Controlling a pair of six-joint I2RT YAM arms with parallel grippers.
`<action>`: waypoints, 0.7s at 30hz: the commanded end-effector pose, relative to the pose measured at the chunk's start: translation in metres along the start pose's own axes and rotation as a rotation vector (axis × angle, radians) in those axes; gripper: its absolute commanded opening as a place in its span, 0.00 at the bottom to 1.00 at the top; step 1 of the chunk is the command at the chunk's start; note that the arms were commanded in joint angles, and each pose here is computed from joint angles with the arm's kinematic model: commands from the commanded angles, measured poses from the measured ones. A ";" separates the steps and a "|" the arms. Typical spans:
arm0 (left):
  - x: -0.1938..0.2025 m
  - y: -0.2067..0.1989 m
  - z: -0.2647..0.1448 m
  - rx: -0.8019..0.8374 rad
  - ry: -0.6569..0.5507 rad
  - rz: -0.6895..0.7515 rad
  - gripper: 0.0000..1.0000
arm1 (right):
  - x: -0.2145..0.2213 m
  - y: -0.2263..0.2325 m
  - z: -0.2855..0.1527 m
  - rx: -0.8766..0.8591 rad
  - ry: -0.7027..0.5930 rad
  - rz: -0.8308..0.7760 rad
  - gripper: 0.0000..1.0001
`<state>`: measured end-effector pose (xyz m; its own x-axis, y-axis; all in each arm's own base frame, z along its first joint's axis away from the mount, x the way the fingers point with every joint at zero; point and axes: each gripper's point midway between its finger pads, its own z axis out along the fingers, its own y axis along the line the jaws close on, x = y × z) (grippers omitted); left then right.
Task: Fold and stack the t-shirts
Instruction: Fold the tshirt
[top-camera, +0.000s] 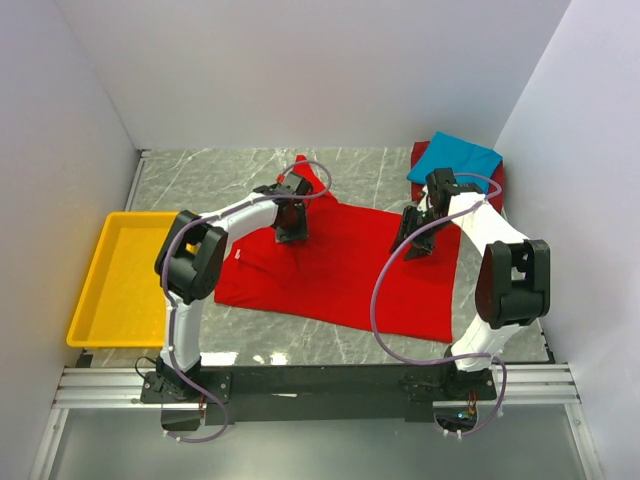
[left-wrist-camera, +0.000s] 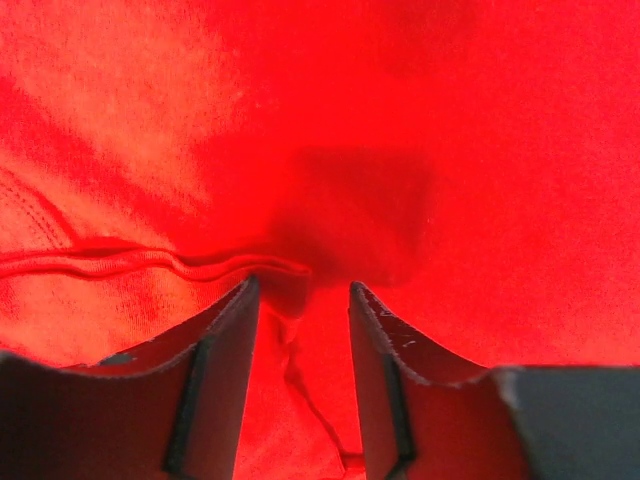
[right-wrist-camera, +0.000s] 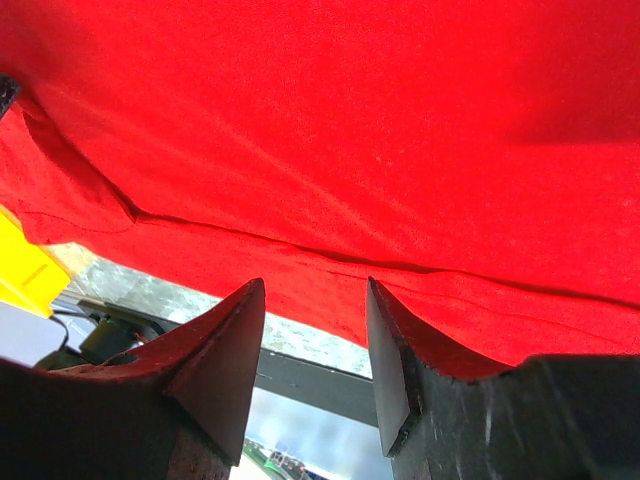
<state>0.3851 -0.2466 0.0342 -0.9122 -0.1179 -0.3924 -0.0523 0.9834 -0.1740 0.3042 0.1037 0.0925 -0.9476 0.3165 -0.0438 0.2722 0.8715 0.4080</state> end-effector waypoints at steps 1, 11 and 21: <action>-0.017 -0.006 -0.003 -0.004 -0.042 0.018 0.44 | -0.006 0.007 -0.001 -0.024 -0.015 -0.021 0.52; -0.014 -0.001 0.009 -0.035 -0.027 0.035 0.37 | -0.003 0.005 0.001 -0.024 -0.001 -0.021 0.52; -0.008 0.004 0.014 -0.054 -0.016 0.053 0.20 | -0.001 0.006 0.002 -0.029 0.003 -0.021 0.52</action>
<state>0.3944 -0.2432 0.0259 -0.9097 -0.0879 -0.4058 -0.0404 0.9914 -0.1243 0.3031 0.1060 0.0914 -0.9491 0.3133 -0.0312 0.2724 0.8667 0.4180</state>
